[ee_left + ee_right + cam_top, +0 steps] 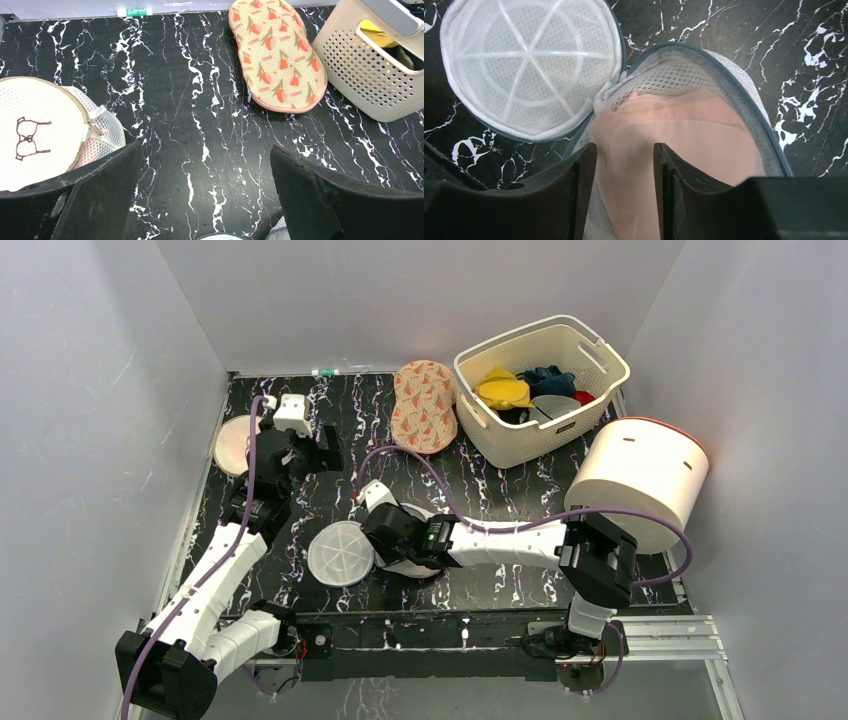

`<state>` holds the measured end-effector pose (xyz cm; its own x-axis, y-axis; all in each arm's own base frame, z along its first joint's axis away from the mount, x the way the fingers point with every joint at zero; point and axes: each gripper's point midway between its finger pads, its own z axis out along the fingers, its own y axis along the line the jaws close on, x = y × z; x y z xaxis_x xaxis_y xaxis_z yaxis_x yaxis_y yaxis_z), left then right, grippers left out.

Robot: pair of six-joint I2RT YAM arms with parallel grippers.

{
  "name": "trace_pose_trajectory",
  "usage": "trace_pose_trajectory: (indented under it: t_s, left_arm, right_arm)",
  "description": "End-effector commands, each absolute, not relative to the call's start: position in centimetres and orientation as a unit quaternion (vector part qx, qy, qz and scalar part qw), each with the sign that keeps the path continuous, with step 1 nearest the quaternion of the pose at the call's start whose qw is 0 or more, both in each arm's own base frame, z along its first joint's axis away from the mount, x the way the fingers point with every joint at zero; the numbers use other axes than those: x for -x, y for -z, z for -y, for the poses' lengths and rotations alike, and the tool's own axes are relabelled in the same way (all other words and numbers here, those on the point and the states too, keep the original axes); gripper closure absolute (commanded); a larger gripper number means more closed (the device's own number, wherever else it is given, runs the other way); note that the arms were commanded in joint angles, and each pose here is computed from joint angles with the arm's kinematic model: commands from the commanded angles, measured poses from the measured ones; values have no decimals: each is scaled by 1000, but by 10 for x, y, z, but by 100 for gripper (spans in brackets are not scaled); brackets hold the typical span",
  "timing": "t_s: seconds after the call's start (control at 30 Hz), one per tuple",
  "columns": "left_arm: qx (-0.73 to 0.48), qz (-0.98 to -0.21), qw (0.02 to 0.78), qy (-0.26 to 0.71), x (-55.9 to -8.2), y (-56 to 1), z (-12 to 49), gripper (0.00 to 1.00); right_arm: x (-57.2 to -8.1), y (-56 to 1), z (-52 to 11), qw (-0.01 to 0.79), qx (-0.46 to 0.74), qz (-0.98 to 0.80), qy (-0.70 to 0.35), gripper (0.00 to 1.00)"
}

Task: Unzip the laundry bag and remove the bra
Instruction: Pick up the bra from the laundry bag.

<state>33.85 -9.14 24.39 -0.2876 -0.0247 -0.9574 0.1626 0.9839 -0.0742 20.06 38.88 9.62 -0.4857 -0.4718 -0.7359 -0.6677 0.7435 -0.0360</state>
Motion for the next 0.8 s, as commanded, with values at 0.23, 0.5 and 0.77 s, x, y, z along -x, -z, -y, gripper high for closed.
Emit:
trace_pose_trajectory:
  t_s: [0.23,0.5,0.77]
  left_arm:
    - [-48,-792,602,87,-338,-250,96,2]
    - [-49,-791,604,89,-337,-251,97,2]
    - [-50,-792,602,89,-337,-250,98,2]
  right_arm:
    - [-205,-110,-414,396,324,-843,-167,60]
    - [-205,-121,-407,404,318,-842,-164,69]
    - [-208,-125,-407,409,315,-841,-162,74]
